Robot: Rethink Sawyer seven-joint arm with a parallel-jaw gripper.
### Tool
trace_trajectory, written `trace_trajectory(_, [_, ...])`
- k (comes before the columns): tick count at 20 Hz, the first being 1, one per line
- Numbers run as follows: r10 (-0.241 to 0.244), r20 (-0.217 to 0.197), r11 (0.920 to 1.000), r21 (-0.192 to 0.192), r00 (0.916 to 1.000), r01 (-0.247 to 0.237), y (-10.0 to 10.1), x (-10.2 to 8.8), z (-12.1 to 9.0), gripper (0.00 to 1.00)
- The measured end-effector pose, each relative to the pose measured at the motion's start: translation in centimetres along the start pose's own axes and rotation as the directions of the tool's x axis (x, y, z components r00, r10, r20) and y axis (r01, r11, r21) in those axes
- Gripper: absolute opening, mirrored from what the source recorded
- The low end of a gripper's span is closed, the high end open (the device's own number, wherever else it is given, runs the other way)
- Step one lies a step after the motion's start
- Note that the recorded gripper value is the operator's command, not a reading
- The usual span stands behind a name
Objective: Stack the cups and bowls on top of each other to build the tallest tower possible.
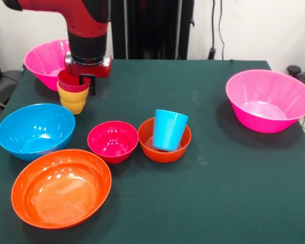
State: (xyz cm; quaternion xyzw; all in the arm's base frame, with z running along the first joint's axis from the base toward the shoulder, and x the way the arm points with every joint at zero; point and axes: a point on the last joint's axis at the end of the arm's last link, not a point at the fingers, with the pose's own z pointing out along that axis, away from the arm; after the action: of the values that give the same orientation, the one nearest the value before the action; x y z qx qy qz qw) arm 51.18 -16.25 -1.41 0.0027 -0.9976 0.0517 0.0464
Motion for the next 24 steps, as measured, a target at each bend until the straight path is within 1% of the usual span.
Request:
trace_trajectory(7, [0.003, 0.005, 1.0000, 0.009, 1.0000, -0.003, -0.4, -0.1, -0.4, 0.00])
trace_trajectory(9, [-0.001, 0.007, 0.9998, 0.021, 1.0000, 0.001, -0.4, -0.4, -1.1, 0.00])
trace_trajectory(11, [-0.010, -0.003, 0.9993, 0.037, 0.9999, 0.010, -0.3, -0.5, -1.8, 0.00])
trace_trajectory(12, [-0.025, -0.039, 0.9967, 0.076, 0.9989, 0.028, 0.0, -0.7, -3.2, 0.00])
trace_trajectory(15, [-0.042, -0.093, 0.9907, 0.125, 0.9948, 0.054, 0.6, -1.0, -5.0, 0.00])
trace_trajectory(16, [-0.051, -0.133, 0.9844, 0.161, 0.9898, 0.072, 1.2, -1.4, -6.4, 0.00])
trace_trajectory(18, [-0.058, -0.181, 0.9750, 0.201, 0.9818, 0.094, 2.2, -2.1, -8.2, 0.00])
trace_trajectory(19, [-0.059, -0.211, 0.9684, 0.225, 0.9756, 0.107, 3.1, -2.7, -9.4, 0.00])
trace_trajectory(21, [-0.056, -0.238, 0.9631, 0.243, 0.9696, 0.115, 4.3, -3.7, -10.8, 0.00])
trace_trajectory(23, [-0.045, -0.253, 0.9631, 0.246, 0.9664, 0.110, 5.6, -4.7, -12.1, 0.00])
trace_trajectory(24, [-0.039, -0.254, 0.9656, 0.239, 0.9665, 0.101, 6.2, -5.3, -12.5, 0.00])
